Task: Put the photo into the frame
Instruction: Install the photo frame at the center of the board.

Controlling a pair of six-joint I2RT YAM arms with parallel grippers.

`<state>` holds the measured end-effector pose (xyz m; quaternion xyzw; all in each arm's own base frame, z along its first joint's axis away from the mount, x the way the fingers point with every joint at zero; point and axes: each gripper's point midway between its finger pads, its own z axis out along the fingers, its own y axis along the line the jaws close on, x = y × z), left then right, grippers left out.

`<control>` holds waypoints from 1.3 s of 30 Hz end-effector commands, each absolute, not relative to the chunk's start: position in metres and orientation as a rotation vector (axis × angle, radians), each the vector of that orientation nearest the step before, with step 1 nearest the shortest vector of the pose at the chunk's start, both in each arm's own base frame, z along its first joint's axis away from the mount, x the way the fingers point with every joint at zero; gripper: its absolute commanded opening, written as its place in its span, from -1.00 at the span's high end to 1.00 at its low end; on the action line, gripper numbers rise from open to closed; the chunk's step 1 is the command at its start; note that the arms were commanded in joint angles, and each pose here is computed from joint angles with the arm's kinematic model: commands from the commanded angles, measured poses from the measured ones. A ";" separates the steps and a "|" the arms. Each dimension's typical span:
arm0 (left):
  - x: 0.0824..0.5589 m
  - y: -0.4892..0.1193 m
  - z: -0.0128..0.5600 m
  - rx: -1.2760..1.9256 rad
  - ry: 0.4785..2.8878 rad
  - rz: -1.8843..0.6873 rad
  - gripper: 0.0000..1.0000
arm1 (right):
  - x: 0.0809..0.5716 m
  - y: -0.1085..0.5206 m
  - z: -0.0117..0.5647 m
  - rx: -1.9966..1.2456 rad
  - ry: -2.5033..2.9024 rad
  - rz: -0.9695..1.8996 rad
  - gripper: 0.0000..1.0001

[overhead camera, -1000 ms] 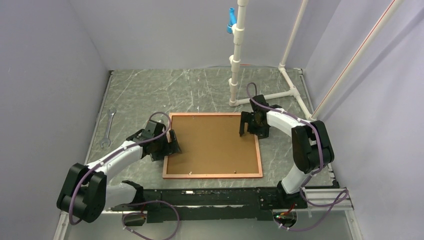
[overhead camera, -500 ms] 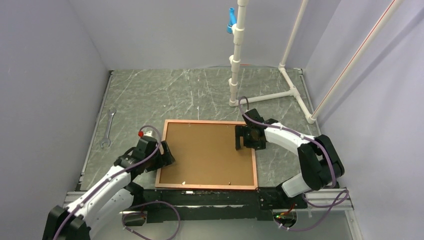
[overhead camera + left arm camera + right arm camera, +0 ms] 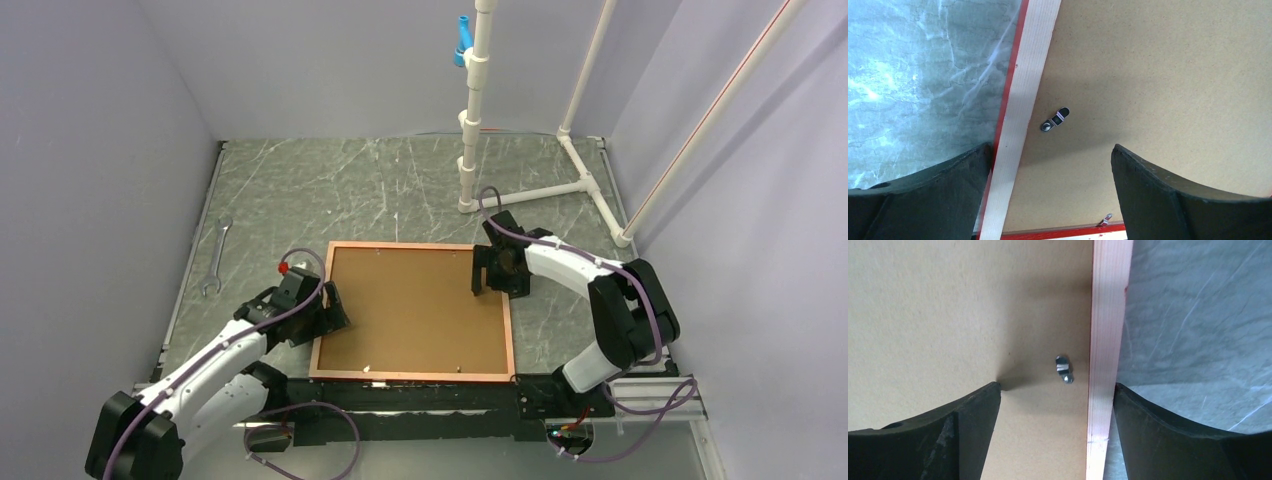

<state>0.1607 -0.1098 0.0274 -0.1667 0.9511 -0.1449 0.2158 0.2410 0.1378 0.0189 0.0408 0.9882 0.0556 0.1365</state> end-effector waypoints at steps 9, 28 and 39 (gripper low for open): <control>0.145 -0.112 0.010 -0.421 2.752 -0.376 -0.85 | 0.270 0.120 0.023 0.157 2.818 0.099 -0.36; 0.143 -0.110 0.008 -0.425 2.762 -0.364 -0.85 | 0.263 0.101 0.014 0.191 2.836 0.041 1.00; 0.147 -0.103 0.015 -0.405 2.757 -0.295 -0.86 | 0.272 0.105 0.063 0.245 2.715 0.182 -0.46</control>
